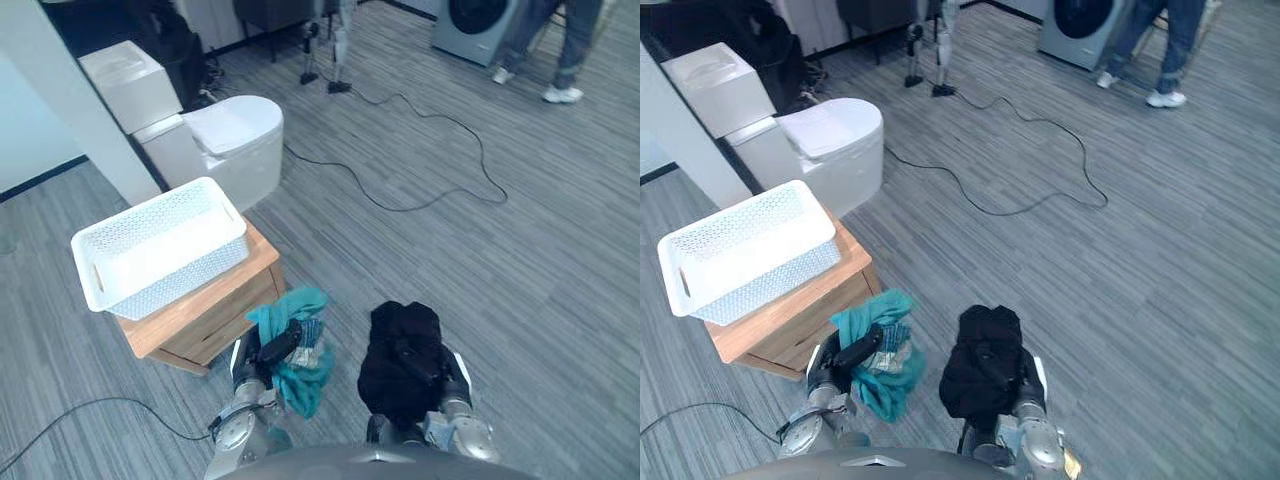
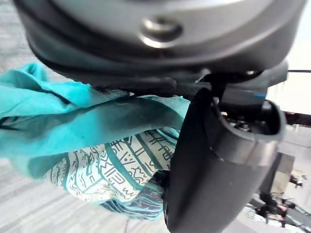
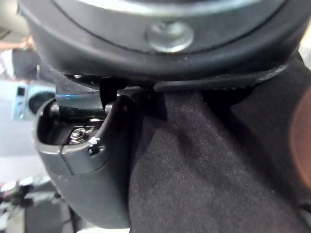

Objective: Tidy up the quilt and then pick up the clothes from the bed and put them into the laundry hamper

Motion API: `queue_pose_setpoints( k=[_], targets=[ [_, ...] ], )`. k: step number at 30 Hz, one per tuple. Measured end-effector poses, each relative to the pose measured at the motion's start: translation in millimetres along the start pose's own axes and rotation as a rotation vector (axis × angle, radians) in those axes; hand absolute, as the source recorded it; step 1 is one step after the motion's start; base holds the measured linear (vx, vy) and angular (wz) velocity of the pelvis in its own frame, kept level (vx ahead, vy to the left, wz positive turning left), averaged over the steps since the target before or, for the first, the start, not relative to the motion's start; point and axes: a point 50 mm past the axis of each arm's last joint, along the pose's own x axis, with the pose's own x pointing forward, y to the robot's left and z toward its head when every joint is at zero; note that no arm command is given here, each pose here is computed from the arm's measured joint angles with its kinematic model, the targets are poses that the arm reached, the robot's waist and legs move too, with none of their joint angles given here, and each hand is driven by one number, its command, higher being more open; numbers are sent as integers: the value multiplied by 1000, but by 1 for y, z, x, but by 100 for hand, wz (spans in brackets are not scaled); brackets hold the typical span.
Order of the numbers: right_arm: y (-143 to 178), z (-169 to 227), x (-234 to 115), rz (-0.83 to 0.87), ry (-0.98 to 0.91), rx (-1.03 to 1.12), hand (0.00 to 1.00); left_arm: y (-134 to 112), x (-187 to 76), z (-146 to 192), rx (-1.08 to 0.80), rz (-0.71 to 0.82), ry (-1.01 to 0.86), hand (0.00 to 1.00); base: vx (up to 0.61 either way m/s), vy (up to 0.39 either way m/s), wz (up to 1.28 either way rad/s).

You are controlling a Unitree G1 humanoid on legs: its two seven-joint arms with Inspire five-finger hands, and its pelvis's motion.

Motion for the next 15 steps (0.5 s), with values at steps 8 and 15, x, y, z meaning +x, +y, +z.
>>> queue_pose_setpoints(
  k=[8, 15],
  targets=[
    [9, 48, 16, 14, -201, 33, 0, 3, -1, 27, -32, 25, -129, 0, 214, 75, 59],
    [7, 28, 17, -25, -111, 68, 0, 9, -4, 33, -4, 32, -151, 0, 290, 174, 52]
  ],
)
